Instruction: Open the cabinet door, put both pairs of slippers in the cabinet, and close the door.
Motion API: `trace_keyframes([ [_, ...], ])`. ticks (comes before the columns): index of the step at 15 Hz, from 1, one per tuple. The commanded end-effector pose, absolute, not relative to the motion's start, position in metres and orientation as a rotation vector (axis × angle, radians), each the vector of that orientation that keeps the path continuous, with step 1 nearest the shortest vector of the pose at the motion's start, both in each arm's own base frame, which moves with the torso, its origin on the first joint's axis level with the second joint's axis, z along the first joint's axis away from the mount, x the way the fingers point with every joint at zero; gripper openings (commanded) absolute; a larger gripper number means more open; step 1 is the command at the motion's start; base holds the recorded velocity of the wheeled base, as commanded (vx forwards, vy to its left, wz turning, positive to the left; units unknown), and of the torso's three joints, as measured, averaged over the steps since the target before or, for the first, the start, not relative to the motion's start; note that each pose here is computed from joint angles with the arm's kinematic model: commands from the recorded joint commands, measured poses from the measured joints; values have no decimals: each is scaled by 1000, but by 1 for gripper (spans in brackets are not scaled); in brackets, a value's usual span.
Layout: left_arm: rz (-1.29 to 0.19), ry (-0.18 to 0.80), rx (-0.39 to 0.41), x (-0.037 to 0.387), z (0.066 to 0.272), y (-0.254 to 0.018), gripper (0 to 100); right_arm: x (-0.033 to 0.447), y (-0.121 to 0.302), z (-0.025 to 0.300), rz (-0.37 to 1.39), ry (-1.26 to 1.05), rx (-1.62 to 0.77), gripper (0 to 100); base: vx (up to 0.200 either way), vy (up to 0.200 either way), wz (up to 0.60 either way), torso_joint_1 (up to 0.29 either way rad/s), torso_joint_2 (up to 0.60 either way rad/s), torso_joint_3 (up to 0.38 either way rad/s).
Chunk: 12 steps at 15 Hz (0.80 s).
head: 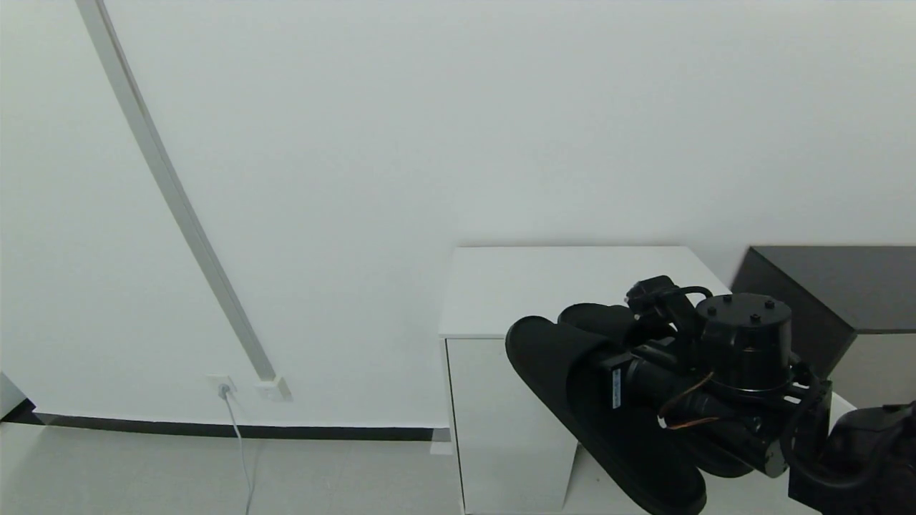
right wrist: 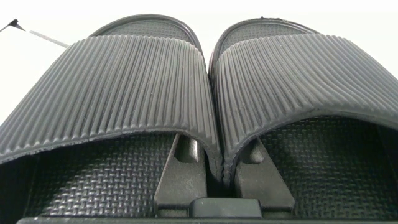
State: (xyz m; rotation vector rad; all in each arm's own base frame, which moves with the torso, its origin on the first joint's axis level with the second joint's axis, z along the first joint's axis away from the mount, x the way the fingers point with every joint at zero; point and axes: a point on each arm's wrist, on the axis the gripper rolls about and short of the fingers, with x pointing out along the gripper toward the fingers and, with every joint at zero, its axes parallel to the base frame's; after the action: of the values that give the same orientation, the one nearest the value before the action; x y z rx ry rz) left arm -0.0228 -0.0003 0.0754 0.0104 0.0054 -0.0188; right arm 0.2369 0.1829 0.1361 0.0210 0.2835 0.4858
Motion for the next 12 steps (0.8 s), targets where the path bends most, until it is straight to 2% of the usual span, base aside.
trace_keyframes([
  [1, -20, 6, 11, -23, 75, 0, 0, 237, 183, 134, 485, 293, 17, 0, 0, 0, 0, 0, 0, 0],
  [8, -20, 6, 11, -23, 75, 0, 0, 237, 184, 133, 485, 294, 16, 0, 0, 0, 0, 0, 0, 0],
  [12, -20, 6, 12, -23, 75, 0, 0, 236, 181, 140, 441, 266, 19, 0, 0, -200, 0, -4, -2, 5],
])
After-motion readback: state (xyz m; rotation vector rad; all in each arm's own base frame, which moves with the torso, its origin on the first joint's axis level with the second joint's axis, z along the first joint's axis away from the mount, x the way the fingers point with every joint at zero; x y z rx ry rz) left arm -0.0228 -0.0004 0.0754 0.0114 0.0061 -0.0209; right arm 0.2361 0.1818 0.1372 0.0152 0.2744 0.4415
